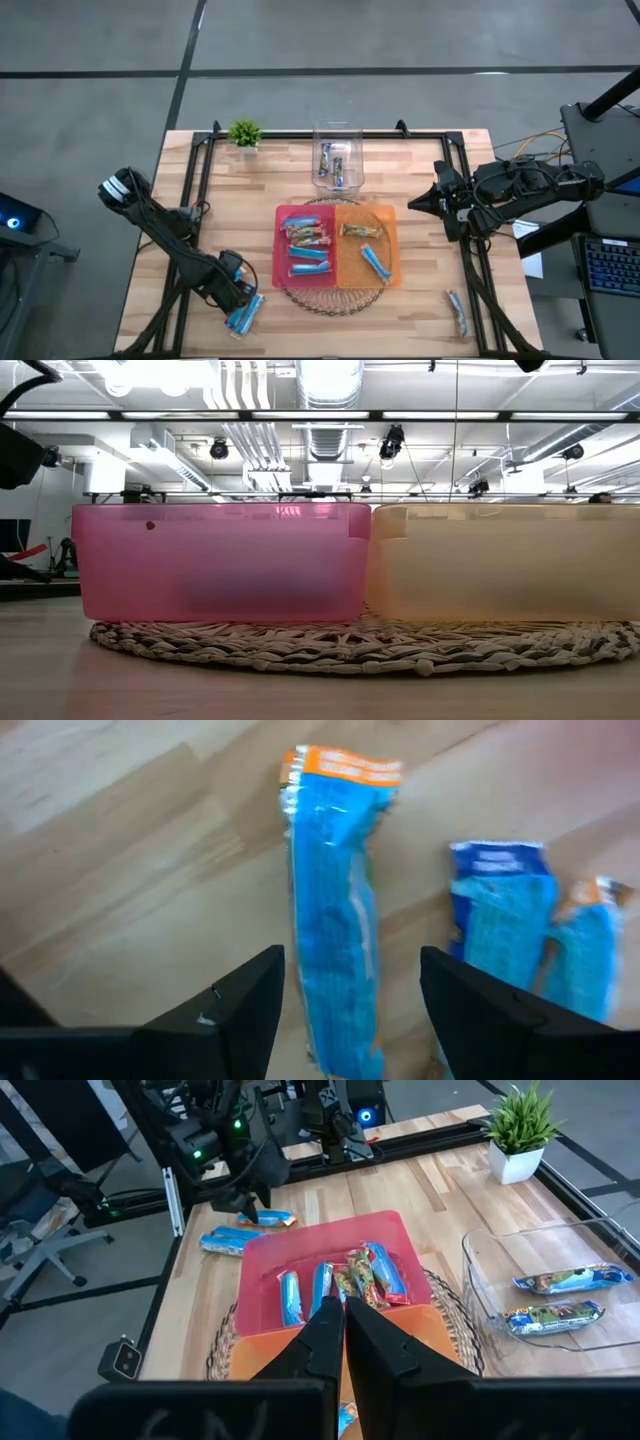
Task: Pick and place Granola Bars by type
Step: Put the yellow granola bar into the orange bin
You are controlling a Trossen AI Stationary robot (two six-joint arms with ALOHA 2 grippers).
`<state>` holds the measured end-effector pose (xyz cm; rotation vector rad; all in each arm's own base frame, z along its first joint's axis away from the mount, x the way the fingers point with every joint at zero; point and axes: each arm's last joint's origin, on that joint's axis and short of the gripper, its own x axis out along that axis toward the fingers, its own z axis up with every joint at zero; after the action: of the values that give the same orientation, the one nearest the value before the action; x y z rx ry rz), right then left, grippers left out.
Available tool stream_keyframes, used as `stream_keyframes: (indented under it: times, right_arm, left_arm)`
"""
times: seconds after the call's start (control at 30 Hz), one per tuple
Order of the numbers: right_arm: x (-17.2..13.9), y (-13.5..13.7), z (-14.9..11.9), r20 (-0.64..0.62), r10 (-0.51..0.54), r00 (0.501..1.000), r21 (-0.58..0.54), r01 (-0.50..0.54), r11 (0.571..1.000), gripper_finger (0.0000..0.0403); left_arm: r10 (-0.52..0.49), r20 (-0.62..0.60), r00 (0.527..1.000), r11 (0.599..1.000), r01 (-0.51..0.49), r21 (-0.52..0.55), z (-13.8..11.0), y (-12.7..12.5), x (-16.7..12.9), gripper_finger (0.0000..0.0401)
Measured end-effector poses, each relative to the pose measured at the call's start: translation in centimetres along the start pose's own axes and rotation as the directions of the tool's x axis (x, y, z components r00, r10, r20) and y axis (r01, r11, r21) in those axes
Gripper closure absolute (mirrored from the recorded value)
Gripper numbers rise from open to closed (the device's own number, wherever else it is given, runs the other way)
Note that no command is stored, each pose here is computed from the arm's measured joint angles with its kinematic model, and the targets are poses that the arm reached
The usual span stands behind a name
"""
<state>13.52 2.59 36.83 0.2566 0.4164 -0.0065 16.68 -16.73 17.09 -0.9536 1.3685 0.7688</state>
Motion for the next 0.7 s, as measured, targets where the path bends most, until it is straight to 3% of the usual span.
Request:
stream_keyframes:
  times: [0.23, 0.43, 0.7]
  right_arm:
    - [0.0, 0.0, 0.0, 0.000, 0.000, 1.000, 0.000, 0.000, 1.000, 0.0394]
    - [0.0, 0.0, 0.0, 0.000, -0.001, 1.000, 0.000, 0.001, 1.000, 0.0394]
    - [0.0, 0.0, 0.0, 0.000, -0.001, 1.000, 0.000, 0.001, 1.000, 0.0394]
  left_arm:
    - [0.031, -0.004, 1.000, 0.999, -0.031, -0.006, 0.3, 0.9, 1.0, 0.0186]
    - [-0.002, -0.033, 0.999, 1.000, 0.002, -0.006, 0.2, 0.9, 1.7, 0.0188]
    - [-0.014, -0.060, 0.998, 1.000, 0.014, -0.015, 0.3, 1.1, 2.2, 0.0218]
